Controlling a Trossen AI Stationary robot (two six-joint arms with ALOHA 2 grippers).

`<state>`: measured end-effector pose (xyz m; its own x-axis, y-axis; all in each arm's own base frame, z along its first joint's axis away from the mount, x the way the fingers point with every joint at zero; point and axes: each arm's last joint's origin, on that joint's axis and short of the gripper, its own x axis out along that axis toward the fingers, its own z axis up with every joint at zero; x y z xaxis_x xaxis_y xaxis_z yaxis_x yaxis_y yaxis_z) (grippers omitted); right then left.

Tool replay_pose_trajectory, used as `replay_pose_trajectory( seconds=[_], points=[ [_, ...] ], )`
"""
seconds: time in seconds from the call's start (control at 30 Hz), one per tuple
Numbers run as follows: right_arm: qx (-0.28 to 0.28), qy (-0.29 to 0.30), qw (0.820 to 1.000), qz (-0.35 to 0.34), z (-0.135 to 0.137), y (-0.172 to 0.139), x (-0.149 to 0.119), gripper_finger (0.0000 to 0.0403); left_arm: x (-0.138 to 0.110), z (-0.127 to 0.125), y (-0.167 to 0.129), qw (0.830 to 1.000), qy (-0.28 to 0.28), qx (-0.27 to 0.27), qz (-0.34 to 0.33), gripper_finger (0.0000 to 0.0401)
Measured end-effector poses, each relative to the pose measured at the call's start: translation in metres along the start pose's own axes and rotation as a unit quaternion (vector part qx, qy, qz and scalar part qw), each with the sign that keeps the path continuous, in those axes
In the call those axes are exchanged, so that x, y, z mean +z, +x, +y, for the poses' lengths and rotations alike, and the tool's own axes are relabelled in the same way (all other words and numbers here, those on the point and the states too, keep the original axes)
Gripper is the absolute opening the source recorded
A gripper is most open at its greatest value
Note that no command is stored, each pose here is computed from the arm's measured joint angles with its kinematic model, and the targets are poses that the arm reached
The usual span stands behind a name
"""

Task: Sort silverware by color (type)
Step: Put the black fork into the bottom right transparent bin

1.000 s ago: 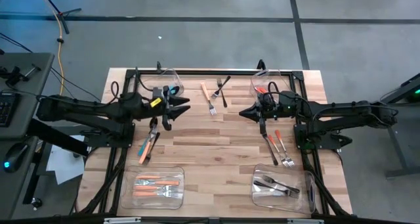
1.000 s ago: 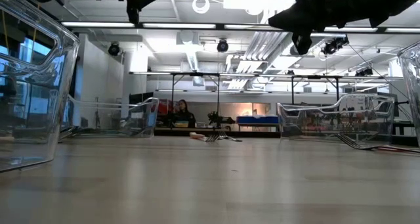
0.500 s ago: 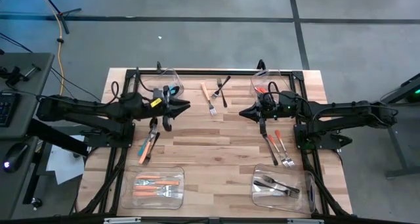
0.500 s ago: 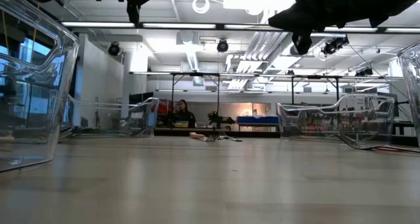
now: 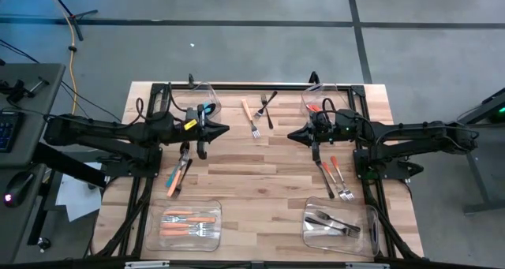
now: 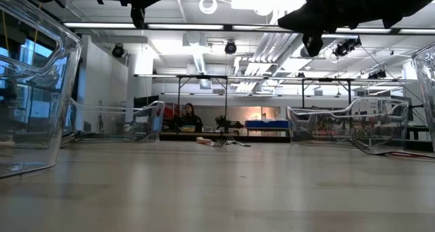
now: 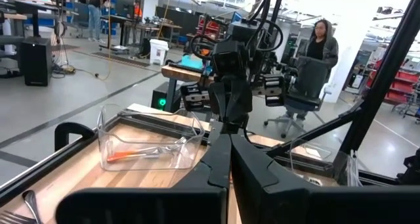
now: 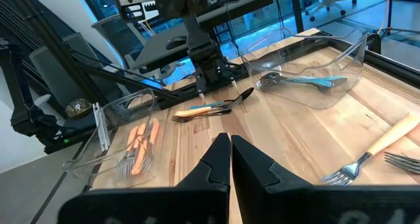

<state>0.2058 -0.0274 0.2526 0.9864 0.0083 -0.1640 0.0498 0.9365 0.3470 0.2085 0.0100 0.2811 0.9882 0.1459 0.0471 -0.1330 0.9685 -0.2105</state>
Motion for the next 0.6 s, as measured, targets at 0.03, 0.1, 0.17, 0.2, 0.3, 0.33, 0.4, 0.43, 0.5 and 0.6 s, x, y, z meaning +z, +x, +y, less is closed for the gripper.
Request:
replay_pose_trajectory(
  seconds=[0.03, 0.1, 0.17, 0.2, 0.3, 0.33, 0.4, 0.43, 0.5, 0.6],
  points=[
    [0.0, 0.0, 1.0, 0.0, 0.0, 0.0, 0.0, 0.0, 0.0, 0.0, 0.0, 1.0, 0.0, 0.0, 0.0, 0.0001],
    [0.0, 0.0, 1.0, 0.0, 0.0, 0.0, 0.0, 0.0, 0.0, 0.0, 0.0, 1.0, 0.0, 0.0, 0.0, 0.0001],
    [0.0, 0.001, 1.0, 0.0, 0.0, 0.0, 0.0, 0.0, 0.0, 0.0, 0.0, 1.0, 0.0, 0.001, 0.0, 0.0],
    [0.0, 0.001, 1.0, 0.0, 0.0001, 0.0, 0.0, 0.0, 0.0, 0.0001, 0.0, 1.0, 0.0, 0.002, 0.0, 0.0],
    [-0.002, 0.002, 1.0, -0.001, -0.0001, 0.0, 0.0, 0.0, 0.0, 0.0001, 0.0, 1.0, 0.0, 0.002, 0.0, 0.0],
    [-0.004, 0.002, 1.0, -0.001, -0.0002, 0.0, 0.0001, 0.0, 0.0, 0.0001, 0.0, 1.0, 0.0, 0.002, 0.0, 0.0],
    [-0.011, 0.004, 1.0, -0.004, -0.0012, -0.0001, 0.0004, 0.0, 0.0, 0.0001, 0.0, 1.0, 0.0, 0.002, 0.0, 0.0],
    [-0.016, 0.004, 1.0, -0.006, -0.0017, -0.0002, 0.0006, 0.0001, 0.0, 0.0001, 0.0, 1.0, 0.0, 0.002, 0.0, 0.0],
    [-0.022, 0.009, 1.0, -0.008, -0.0029, -0.0003, 0.001, 0.0007, 0.0, 0.0001, 0.0, 1.0, -0.001, 0.002, 0.0, 0.0],
    [-0.03, 0.018, 0.999, -0.011, -0.0047, -0.0006, 0.0016, 0.0032, 0.0, 0.0001, 0.0, 1.0, -0.001, 0.002, 0.0, 0.0]
  ],
)
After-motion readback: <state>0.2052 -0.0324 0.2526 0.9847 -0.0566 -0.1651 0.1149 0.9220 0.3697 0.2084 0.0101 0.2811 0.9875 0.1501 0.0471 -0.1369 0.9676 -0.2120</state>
